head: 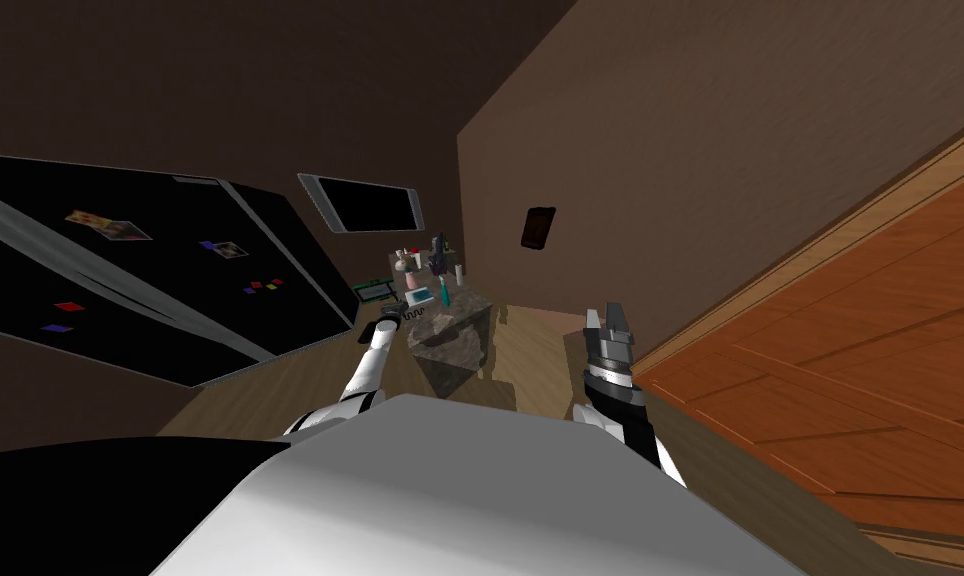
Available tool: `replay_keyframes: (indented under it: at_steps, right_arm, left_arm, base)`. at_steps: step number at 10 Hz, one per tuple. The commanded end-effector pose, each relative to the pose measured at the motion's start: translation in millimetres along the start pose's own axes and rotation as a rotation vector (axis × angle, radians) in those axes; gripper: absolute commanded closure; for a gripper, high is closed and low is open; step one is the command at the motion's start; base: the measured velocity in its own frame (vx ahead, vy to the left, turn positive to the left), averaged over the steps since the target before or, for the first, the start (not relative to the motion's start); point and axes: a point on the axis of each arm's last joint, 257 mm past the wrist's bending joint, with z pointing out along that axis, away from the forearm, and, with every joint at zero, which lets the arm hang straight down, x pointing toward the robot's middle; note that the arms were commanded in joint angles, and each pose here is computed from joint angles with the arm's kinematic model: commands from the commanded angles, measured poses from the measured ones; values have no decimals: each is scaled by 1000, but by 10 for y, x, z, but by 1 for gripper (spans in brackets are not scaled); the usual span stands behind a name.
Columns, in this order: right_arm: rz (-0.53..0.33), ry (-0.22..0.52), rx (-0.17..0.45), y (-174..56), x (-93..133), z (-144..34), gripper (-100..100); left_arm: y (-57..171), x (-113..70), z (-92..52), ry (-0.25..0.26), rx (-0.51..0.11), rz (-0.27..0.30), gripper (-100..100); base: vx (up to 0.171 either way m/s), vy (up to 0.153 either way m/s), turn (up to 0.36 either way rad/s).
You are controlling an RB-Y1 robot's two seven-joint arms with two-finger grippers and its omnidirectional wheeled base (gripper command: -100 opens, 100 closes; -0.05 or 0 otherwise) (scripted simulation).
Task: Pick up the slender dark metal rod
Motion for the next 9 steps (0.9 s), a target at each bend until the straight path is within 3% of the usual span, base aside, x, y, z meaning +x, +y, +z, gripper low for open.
replay_keyframes:
  at_steps: [1,2,3,4,5,6,7,8,9]
  right_arm:
    - [0,0,0,0,0,0,0]
    - [0,0,0,0,0,0,0]
    - [0,0,0,0,-1,-1,0]
    - [0,0,0,0,-1,0,0]
    - [0,0,0,0,0,0,0]
    - [0,0,0,0,0,0,0]
    - [0,0,0,0,0,0,0]
    - [0,0,0,0,0,0,0]
    - [0,0,0,0,0,0,0]
  left_arm:
    - [0,0,0,0,0,0,0]
    - [243,-41,6,-8,-26,-5,100]
    - [552,-75,16,-15,-56,-13,100]
    - [552,-75,16,-15,-56,-8,100]
    - [867,-93,16,-20,-87,-19,100]
    - [867,-92,16,-19,-87,-11,100]
    - [1187,-95,4,-21,-120,-18,100]
    - [1188,-95,4,-21,-121,-11,100]
    - [1512,-82,-19,-20,-155,-13,100]
  base:
    - [0,0,0]
    - [-2,29,289]
    - [-5,62,366]
    - [-8,45,93]
    - [-8,51,217]
    - [-6,34,129]
    - [-3,45,242]
    - [-3,29,133]
    - [-1,44,248]
